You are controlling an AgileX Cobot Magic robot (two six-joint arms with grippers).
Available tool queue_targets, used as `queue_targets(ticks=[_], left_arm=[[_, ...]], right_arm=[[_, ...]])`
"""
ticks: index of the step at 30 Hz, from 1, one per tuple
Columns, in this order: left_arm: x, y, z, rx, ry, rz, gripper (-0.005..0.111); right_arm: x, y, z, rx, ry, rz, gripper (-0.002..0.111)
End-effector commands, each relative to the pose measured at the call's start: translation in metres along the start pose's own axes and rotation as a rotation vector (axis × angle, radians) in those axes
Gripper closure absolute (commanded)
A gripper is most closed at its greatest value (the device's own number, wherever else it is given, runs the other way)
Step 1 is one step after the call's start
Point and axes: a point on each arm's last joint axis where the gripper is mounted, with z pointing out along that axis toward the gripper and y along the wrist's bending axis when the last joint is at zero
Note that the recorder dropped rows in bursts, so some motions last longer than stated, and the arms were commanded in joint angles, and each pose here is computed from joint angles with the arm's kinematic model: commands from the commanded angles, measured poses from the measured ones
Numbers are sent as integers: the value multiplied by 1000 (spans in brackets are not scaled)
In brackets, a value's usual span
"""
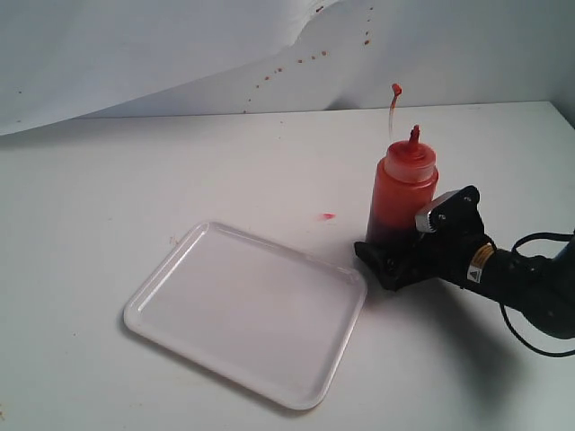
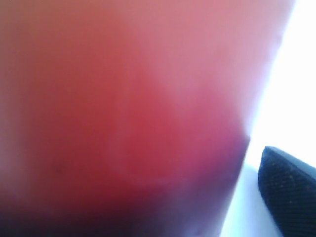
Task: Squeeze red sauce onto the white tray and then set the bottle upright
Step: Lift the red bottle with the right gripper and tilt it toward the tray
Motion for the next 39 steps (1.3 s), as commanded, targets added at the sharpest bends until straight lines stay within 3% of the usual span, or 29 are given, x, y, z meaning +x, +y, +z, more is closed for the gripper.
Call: queue_targets(ticks=[1, 10, 13, 17, 23, 33, 39], left_arm=[[1, 0, 0, 6, -8, -1, 107], [1, 0, 0, 6, -8, -1, 107], [1, 0, 0, 6, -8, -1, 107], [1, 0, 0, 6, -8, 1, 107], [0, 0, 0, 6, -10, 1, 107], [-8, 0, 0, 6, -103, -8, 107], [-16, 0, -1, 10, -190, -46, 107]], right_arm=[[5, 5, 0, -40, 52, -13, 11], [6, 3, 0, -23, 72, -3, 11], [7, 3, 0, -20, 78, -2, 19], [7, 3, 0, -20, 78, -2, 49], [-4, 1, -5, -11, 131, -46, 106], [-43, -1, -20, 29, 170, -111, 108], [-86, 15, -32, -13, 97, -236, 108]])
